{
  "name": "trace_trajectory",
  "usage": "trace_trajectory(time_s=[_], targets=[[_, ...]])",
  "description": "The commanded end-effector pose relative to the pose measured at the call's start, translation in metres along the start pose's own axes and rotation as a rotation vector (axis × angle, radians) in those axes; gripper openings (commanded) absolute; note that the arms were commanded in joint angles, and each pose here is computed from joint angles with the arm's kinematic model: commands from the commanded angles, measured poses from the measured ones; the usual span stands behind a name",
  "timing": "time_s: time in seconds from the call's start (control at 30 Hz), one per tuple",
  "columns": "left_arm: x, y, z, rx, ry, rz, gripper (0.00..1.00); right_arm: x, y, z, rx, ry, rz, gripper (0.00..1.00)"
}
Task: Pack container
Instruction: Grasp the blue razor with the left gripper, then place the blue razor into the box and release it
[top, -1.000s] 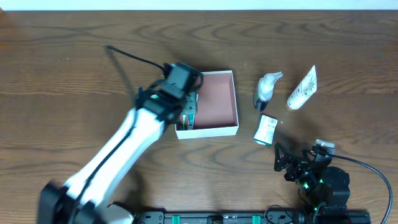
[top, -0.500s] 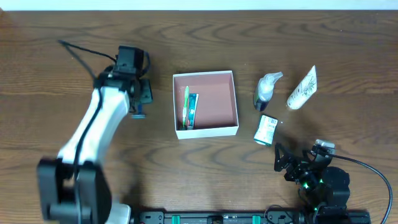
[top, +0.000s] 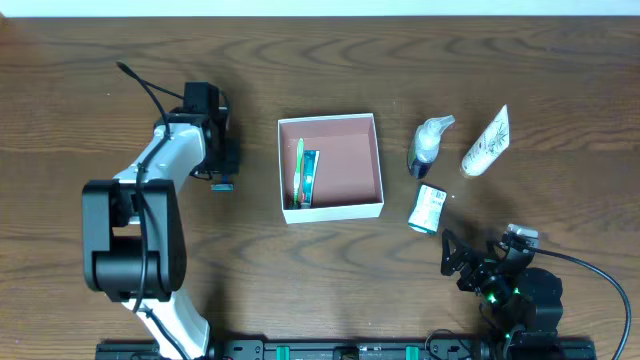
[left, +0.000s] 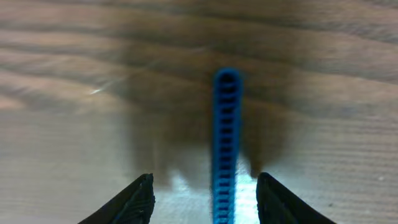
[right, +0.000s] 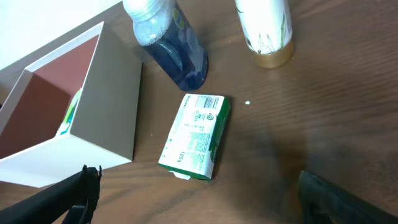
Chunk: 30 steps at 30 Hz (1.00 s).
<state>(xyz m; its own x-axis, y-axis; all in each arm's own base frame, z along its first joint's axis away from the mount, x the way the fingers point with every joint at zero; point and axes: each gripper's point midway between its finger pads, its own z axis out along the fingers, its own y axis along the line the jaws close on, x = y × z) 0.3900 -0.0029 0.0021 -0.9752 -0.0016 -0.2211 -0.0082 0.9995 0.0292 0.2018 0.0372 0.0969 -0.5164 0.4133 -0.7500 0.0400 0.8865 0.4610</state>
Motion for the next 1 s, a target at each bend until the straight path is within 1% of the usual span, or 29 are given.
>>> trace_trajectory(time_s=[0.0, 0.1, 0.17, 0.2, 0.23, 0.3, 0.43, 0.6, 0.67, 0.83, 0.97], targets=[[0.01, -0.012, 0.015, 0.068, 0.042, 0.029, 0.54, -0.001, -0.001, 0.0, 0.006, -0.009, 0.016, 0.99], [0.015, -0.012, 0.022, 0.066, 0.066, 0.029, 0.53, -0.001, -0.001, 0.0, 0.006, -0.009, 0.016, 0.99], [0.019, -0.012, 0.025, 0.066, 0.083, 0.029, 0.36, -0.001, -0.001, 0.0, 0.006, -0.009, 0.016, 0.99], [0.02, -0.012, 0.025, 0.066, 0.09, 0.029, 0.23, -0.001, -0.001, 0.0, 0.006, -0.009, 0.016, 0.99], [0.022, -0.012, 0.025, 0.066, 0.095, 0.028, 0.14, -0.001, -0.001, 0.0, 0.006, -0.009, 0.016, 0.99], [0.023, -0.012, 0.02, 0.066, 0.099, 0.029, 0.06, -0.001, -0.001, 0.0, 0.006, -0.009, 0.016, 0.99], [0.02, -0.011, -0.003, 0.066, 0.078, 0.029, 0.06, -0.001, -0.001, 0.0, 0.006, -0.009, 0.016, 0.99], [0.01, -0.014, -0.068, 0.075, -0.022, 0.038, 0.06, -0.001, -0.001, 0.0, 0.006, -0.009, 0.016, 0.99], [0.009, -0.024, -0.1, 0.101, -0.083, 0.06, 0.06, -0.001, -0.001, 0.0, 0.006, -0.009, 0.016, 0.99], [0.017, -0.079, -0.179, 0.224, -0.258, 0.201, 0.06, -0.001, -0.001, 0.0, 0.006, -0.009, 0.016, 0.99], [0.031, -0.128, -0.213, 0.273, -0.36, 0.424, 0.06, -0.001, -0.001, 0.0, 0.006, -0.009, 0.016, 0.99]])
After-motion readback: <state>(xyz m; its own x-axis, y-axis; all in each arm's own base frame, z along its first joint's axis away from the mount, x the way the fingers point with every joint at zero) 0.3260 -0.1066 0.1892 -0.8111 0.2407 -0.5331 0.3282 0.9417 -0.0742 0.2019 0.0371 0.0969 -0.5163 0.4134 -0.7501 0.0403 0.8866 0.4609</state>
